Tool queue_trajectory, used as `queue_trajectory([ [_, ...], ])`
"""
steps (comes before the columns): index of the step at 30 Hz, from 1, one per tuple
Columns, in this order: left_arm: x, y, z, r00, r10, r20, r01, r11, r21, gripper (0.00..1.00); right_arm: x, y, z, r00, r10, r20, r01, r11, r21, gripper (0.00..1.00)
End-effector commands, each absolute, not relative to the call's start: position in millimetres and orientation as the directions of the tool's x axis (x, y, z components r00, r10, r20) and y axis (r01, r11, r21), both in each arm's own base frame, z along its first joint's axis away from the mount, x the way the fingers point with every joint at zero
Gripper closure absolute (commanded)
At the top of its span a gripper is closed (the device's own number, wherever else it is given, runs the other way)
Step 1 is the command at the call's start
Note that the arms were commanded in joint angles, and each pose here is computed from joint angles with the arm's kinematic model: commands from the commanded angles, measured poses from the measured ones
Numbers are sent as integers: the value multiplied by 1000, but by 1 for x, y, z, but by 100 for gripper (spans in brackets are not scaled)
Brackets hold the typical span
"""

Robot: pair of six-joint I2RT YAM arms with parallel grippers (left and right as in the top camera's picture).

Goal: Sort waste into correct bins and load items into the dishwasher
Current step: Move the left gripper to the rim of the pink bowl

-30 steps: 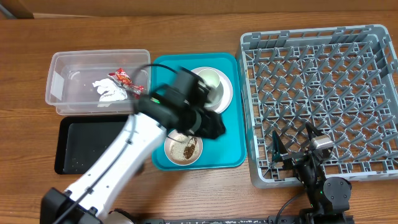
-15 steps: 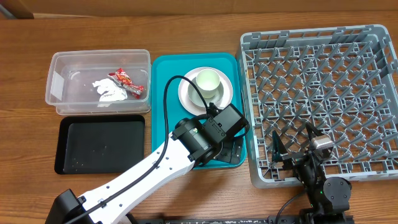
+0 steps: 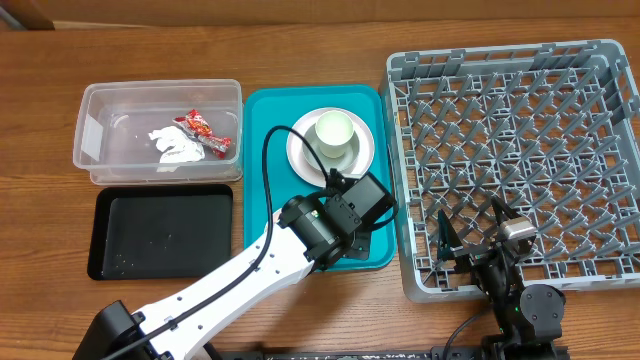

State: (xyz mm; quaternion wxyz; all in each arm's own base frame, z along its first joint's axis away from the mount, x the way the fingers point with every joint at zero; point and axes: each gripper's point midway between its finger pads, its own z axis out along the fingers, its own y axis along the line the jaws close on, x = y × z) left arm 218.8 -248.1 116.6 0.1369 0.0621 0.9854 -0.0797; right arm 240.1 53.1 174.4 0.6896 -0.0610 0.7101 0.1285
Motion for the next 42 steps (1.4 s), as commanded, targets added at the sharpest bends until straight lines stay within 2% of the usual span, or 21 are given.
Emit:
queue_trajectory([
  [1, 213, -239, 103, -960, 69, -271, 102, 989, -106, 96, 241, 50, 173, -33, 89, -995, -252, 963, 95, 0],
  [4, 211, -232, 95, -963, 55, -262, 80, 993, -85, 95, 241, 50, 173, -33, 89, -995, -252, 963, 95, 0],
  [7, 212, -224, 89, -959, 57, -277, 73, 996, -50, 78, 241, 50, 173, -33, 89, -995, -252, 963, 95, 0],
  [8, 214, -221, 88, -956, 57, -288, 69, 997, -33, 77, 241, 50, 173, -33, 89, -995, -252, 963, 95, 0],
  [27, 221, -210, 68, -938, 53, -344, 54, 999, 6, 77, 241, 50, 173, -33, 89, -995, -252, 963, 95, 0],
  [42, 220, -215, 52, -952, 95, -292, 98, 995, 3, 71, 241, 50, 173, -33, 89, -995, -252, 963, 95, 0],
])
